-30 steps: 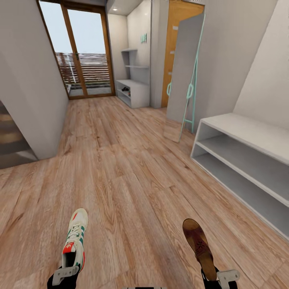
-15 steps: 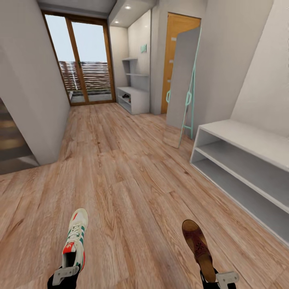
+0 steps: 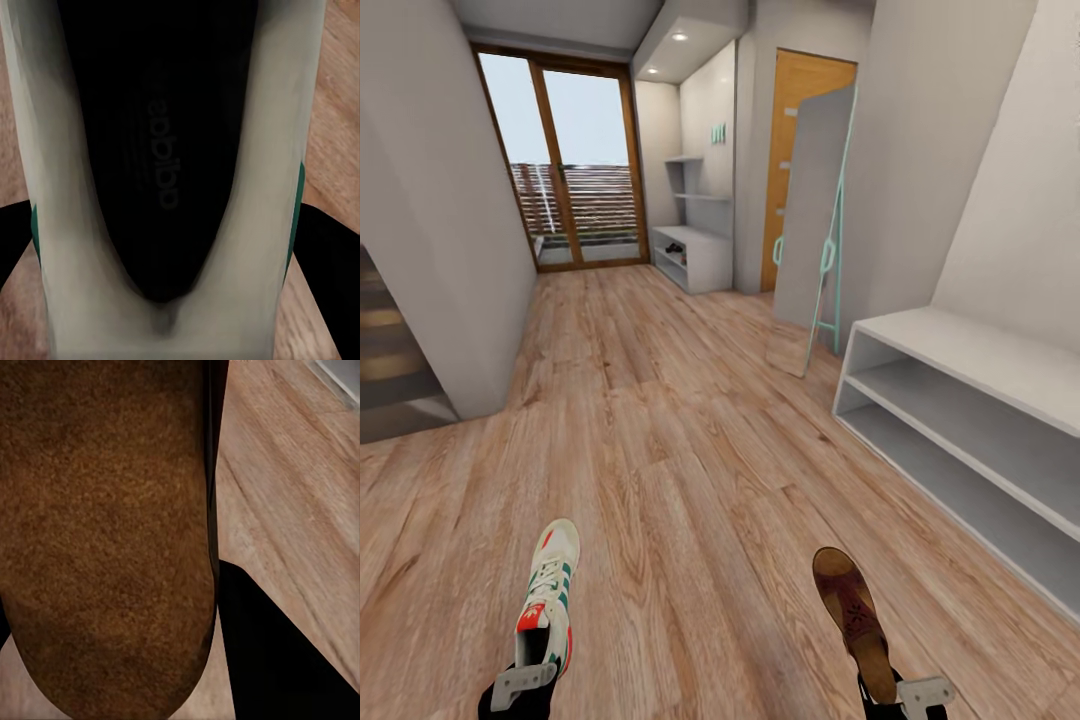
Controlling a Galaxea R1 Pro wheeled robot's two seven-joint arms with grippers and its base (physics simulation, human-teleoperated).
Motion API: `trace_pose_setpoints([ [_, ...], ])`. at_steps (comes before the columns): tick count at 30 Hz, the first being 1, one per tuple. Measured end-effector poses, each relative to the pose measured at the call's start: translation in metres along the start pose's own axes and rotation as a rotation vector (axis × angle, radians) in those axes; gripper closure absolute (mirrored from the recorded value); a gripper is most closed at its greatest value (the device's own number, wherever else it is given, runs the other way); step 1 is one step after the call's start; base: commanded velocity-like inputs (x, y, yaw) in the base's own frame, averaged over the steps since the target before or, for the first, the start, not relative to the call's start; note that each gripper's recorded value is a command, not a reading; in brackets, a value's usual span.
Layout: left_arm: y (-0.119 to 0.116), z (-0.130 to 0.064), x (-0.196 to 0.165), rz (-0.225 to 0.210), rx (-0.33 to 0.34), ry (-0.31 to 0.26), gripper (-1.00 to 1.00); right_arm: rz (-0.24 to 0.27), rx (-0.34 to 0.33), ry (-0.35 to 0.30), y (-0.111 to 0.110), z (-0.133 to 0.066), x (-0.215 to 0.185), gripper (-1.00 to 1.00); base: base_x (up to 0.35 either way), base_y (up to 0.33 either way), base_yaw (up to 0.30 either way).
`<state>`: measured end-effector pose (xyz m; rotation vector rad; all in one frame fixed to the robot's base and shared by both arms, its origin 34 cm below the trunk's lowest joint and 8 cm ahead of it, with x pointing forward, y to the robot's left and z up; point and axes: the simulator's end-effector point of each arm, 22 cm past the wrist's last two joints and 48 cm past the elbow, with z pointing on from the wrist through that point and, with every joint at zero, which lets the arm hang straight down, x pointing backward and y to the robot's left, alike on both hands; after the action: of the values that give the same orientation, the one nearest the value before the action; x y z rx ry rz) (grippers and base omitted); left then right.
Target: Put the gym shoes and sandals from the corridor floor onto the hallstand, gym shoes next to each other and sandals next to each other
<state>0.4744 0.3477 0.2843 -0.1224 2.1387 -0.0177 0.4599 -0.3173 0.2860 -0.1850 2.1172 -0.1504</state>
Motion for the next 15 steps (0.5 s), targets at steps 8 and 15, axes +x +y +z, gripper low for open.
trace_pose_setpoints([
  [8,-0.001,0.000,-0.006,0.002,0.003,-0.012,1.00,0.000,0.002,-0.012,-0.001,0.000,-0.005,1.00,0.000,0.000,0.000],
  [15,-0.001,0.000,-0.011,-0.002,0.001,-0.023,1.00,0.002,0.004,-0.024,-0.001,0.000,-0.011,1.00,0.181,0.000,0.047],
])
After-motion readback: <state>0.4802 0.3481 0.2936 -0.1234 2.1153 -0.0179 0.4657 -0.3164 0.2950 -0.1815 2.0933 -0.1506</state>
